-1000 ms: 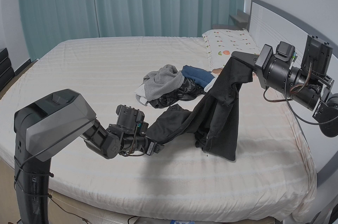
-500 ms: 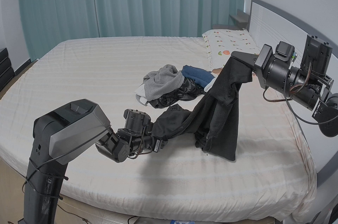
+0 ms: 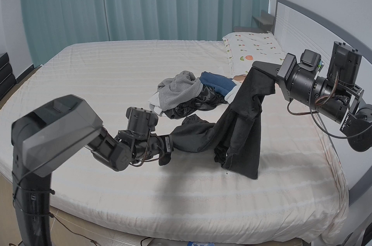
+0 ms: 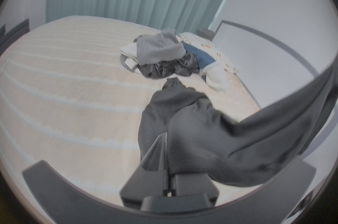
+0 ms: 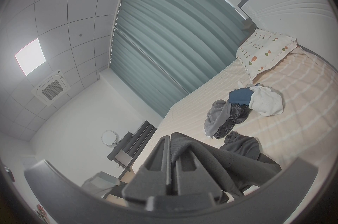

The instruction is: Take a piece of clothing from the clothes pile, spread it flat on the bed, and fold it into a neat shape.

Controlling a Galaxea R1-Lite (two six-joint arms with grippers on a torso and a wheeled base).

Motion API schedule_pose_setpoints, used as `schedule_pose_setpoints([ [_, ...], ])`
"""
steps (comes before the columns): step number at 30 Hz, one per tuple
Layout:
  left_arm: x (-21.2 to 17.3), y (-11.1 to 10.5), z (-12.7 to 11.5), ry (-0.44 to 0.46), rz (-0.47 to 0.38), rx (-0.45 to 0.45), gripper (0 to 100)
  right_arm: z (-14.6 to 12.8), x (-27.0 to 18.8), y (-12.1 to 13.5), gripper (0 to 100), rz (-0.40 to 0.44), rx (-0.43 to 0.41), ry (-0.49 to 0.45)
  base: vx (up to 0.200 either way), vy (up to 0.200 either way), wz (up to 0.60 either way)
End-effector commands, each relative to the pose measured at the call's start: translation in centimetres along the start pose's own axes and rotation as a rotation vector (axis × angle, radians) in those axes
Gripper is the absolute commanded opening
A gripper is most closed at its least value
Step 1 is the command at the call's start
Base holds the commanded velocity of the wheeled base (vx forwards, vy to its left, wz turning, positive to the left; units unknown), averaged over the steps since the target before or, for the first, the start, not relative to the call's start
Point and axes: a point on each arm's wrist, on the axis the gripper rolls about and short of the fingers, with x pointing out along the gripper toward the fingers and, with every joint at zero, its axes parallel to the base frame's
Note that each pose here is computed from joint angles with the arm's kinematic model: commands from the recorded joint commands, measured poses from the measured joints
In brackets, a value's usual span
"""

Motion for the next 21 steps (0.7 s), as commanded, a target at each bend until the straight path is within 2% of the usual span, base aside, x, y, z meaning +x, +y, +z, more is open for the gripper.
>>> schedule_pose_setpoints([
  [1,-9.0,-3.1,6.5,-0.126,-0.076,-0.178,0,0.1,1.3,-0.3,0,0.000,-0.001,-0.014,0.000,0.000,0.00],
  [6,-13.4,-4.2,9.2,-0.197,-0.128,-0.331,0,2.1,0.6,1.8,0,0.076,-0.025,-0.098,0.000,0.000,0.00],
  [8,-14.6,-4.2,9.5,-0.203,-0.134,-0.386,0,1.8,0.4,1.8,0,0.078,-0.025,-0.091,0.000,0.000,0.00],
  [11,-15.0,-4.0,9.3,-0.189,-0.126,-0.437,0,0.9,0.4,1.0,0,0.051,-0.015,-0.062,0.000,0.000,0.00],
  [12,-14.9,-3.7,8.7,-0.160,-0.112,-0.514,0,-0.2,0.2,-0.2,0,0.012,-0.005,-0.022,0.000,0.000,0.00],
  [15,-14.7,-3.4,8.1,-0.136,-0.100,-0.639,0,-1.5,-0.1,-2.3,0,-0.055,0.015,0.022,0.000,0.000,0.00],
  [21,-14.5,-2.1,5.8,-0.064,-0.048,-0.693,0,-3.7,-0.7,-4.8,0,-0.136,0.044,0.077,0.000,0.000,0.00],
])
